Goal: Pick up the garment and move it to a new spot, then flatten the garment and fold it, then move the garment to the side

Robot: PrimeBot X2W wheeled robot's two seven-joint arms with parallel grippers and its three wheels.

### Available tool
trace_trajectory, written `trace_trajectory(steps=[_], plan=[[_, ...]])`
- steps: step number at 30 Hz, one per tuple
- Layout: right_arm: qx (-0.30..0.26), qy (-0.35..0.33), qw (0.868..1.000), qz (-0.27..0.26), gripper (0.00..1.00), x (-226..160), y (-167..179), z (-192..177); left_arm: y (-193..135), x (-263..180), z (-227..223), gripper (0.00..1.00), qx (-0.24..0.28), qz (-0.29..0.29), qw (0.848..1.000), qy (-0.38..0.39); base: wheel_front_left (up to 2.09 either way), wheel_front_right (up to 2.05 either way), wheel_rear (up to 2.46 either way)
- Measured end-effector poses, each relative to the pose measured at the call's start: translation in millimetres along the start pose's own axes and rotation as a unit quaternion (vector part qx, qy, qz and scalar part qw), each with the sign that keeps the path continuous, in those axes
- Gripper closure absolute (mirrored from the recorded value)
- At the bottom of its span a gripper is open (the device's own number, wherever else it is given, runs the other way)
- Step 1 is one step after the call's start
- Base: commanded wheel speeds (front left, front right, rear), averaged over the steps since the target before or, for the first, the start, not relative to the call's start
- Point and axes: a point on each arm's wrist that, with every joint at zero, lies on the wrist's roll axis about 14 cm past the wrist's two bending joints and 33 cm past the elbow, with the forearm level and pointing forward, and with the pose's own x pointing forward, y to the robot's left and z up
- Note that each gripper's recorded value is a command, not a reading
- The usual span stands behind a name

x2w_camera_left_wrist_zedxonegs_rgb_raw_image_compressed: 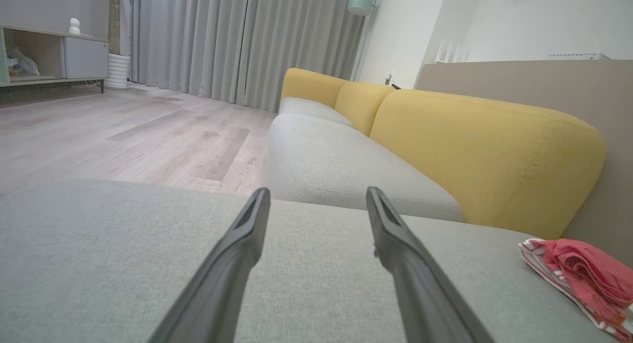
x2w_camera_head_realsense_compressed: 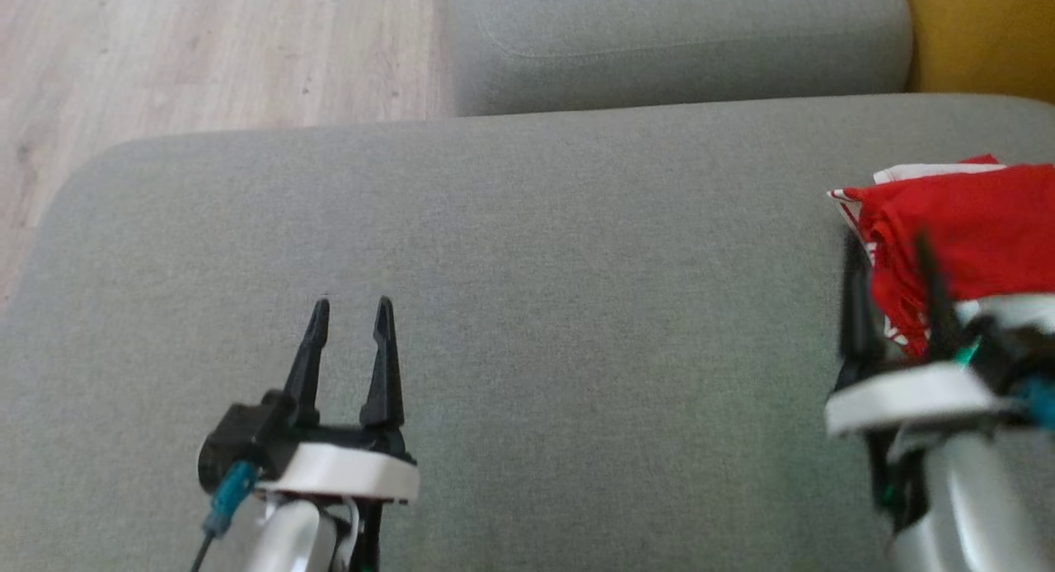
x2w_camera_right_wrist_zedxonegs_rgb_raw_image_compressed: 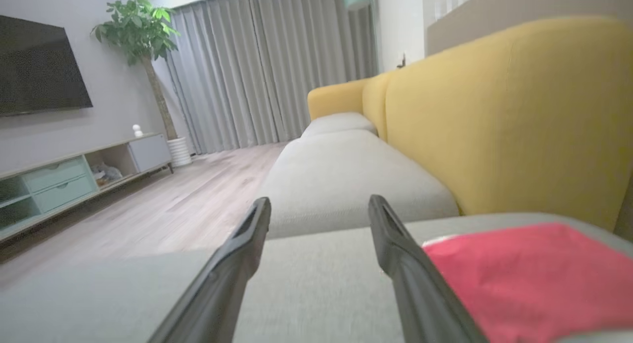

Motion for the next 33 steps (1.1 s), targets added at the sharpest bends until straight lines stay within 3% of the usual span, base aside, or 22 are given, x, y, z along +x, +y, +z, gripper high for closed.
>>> trace_trajectory(steps=[5, 9, 33], plan=[[0.026, 0.053, 0.998, 0.001, 0.0, -27.4, 7.1, -40.1, 7.2, -13.8, -8.9, 0.0, 0.0, 0.016, 1.0, 0.013, 0.0, 0.0, 0.0], [0.033, 0.061, 0.998, 0.001, 0.0, -33.0, 8.4, -46.6, 9.2, -17.2, -11.2, 0.0, 0.001, 0.021, 1.0, 0.017, 0.0, 0.0, 0.0], [0.03, 0.046, 0.998, 0.008, 0.0, -32.7, 12.5, -37.3, 17.9, -17.4, -5.8, 0.0, -0.014, 0.047, 0.999, 0.008, 0.0, 0.0, 0.0]])
